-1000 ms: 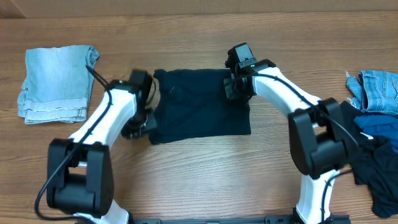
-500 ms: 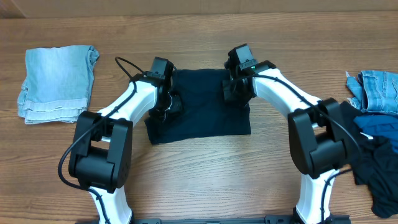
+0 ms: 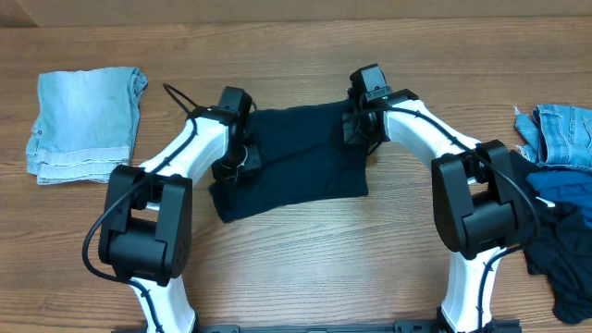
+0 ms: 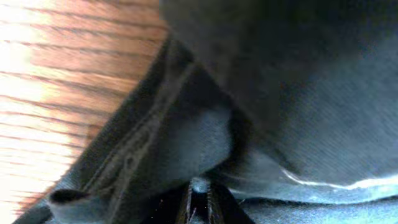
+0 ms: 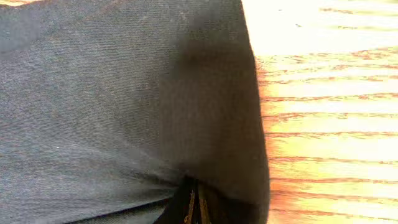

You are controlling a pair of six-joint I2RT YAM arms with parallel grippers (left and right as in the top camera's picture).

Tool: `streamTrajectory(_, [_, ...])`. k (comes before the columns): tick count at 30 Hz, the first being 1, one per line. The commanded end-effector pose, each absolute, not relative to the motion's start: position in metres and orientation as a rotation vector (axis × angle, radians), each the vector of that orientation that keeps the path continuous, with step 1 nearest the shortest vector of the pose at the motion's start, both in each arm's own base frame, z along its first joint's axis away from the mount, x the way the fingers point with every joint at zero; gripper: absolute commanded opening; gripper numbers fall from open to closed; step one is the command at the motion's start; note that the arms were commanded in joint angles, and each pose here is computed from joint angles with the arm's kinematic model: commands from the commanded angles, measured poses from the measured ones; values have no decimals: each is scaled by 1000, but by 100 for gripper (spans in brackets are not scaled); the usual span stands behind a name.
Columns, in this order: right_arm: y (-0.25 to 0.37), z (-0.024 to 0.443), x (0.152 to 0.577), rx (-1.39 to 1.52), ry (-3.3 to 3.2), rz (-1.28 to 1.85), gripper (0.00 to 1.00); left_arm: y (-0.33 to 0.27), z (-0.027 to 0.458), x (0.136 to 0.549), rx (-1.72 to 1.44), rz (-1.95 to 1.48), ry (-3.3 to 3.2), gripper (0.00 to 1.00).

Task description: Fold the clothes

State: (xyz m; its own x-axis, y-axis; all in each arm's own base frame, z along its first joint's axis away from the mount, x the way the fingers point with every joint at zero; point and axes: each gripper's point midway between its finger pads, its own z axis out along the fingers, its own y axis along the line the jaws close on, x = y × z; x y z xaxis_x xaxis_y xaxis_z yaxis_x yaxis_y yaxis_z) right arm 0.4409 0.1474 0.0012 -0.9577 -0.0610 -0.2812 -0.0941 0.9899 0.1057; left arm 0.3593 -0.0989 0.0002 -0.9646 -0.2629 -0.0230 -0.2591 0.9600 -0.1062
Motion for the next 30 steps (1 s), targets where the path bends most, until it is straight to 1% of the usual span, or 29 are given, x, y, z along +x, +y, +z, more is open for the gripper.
streamTrajectory(1, [124,-22,435,-125,2912,42,4,-71,-13,363,-441,-30,3074,15])
streamTrajectory(3, [127,-10,438,-124,2897,66,4,-79,-3,374,-416,-95,3059,15])
streamTrajectory(5, [136,27,444,-109,2843,157,8,-88,26,396,-390,-159,3017,17])
streamTrajectory(7, [142,60,446,-88,2785,221,8,-96,54,412,-364,-217,2984,18])
streamTrajectory(8, [151,86,443,-104,2744,307,9,-101,67,420,-342,-250,2963,20])
streamTrajectory(9, [156,103,440,-108,2718,362,9,-108,79,427,-308,-293,2940,21])
streamTrajectory(11, [162,117,433,-92,2713,426,10,-118,85,433,-264,-313,2915,25])
streamTrajectory(14, [169,100,411,-109,2803,493,9,-133,85,438,-145,-291,2882,32])
streamTrajectory(16, [173,73,392,-129,2877,479,6,-141,77,442,-95,-234,2861,37])
streamTrajectory(18, [176,48,376,-163,2926,469,4,-155,64,448,-29,-240,2844,36])
streamTrajectory(20, [179,23,360,-199,2959,461,4,-161,47,454,-12,-246,2845,30])
streamTrajectory(22, [179,8,348,-214,2979,457,4,-161,28,456,-16,-236,2868,26])
streamTrajectory(24, [175,1,340,-212,3002,436,4,-160,14,456,-19,-223,2887,26])
streamTrajectory(26, [164,-7,336,-201,3020,345,4,-155,-2,460,-23,-183,2893,26])
streamTrajectory(27, [157,-10,334,-196,3030,295,4,-151,-8,463,-29,-149,2887,29])
streamTrajectory(30, [144,-18,325,-173,3062,232,4,-133,-8,478,-74,-76,2836,34])
